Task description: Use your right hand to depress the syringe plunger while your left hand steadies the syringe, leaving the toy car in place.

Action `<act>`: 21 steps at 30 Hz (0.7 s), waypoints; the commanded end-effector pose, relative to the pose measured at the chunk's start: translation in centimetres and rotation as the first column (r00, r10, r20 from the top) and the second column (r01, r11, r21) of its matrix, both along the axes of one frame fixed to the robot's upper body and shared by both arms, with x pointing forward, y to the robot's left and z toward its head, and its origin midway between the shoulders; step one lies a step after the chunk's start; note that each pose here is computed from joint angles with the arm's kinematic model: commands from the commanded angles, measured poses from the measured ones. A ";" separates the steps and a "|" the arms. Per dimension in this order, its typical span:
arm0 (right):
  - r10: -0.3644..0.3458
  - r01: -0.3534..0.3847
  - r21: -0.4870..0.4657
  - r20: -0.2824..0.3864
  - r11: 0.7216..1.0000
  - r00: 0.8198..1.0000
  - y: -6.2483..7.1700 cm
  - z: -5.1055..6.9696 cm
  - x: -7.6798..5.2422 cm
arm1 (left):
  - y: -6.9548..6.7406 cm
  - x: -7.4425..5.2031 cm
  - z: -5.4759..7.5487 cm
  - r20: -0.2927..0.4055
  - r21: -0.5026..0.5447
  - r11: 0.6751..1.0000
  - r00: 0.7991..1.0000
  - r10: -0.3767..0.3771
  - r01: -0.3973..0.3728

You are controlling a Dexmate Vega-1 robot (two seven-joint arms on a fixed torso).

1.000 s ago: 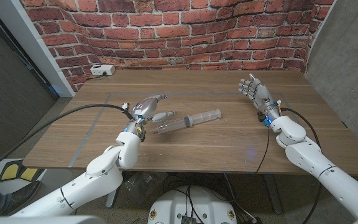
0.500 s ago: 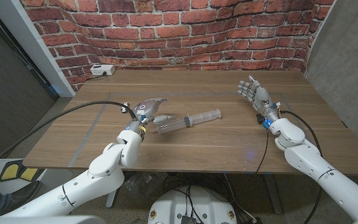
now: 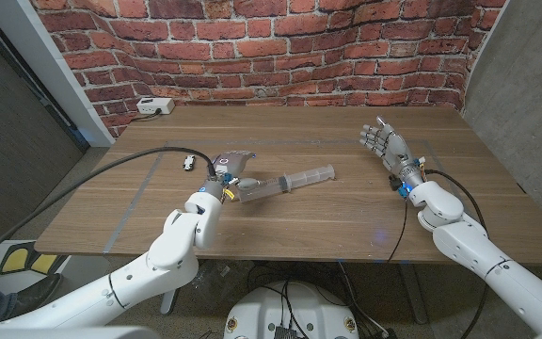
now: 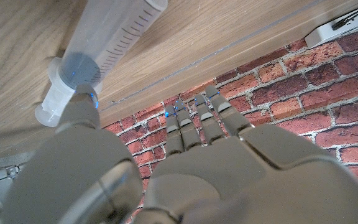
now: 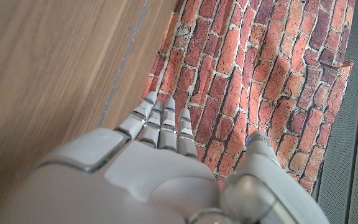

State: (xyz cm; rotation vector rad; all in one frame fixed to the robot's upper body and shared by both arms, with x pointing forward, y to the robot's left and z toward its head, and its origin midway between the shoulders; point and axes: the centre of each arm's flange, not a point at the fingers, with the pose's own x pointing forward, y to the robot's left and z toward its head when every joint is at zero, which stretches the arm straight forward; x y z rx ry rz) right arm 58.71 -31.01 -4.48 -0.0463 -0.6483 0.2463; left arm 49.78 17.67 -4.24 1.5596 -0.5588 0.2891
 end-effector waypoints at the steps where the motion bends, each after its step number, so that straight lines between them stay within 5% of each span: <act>1: 0.010 -0.010 -0.001 -0.003 1.000 1.000 -0.1 -0.3 -0.3 | -1.3 -0.3 -0.7 0.041 0.045 0.998 0.998 0.044 -0.046; 21: 0.012 -0.012 -0.010 0.000 1.000 1.000 -0.7 0.5 -0.1 | -3.1 1.4 -0.8 -0.044 0.134 0.990 0.997 0.060 -0.054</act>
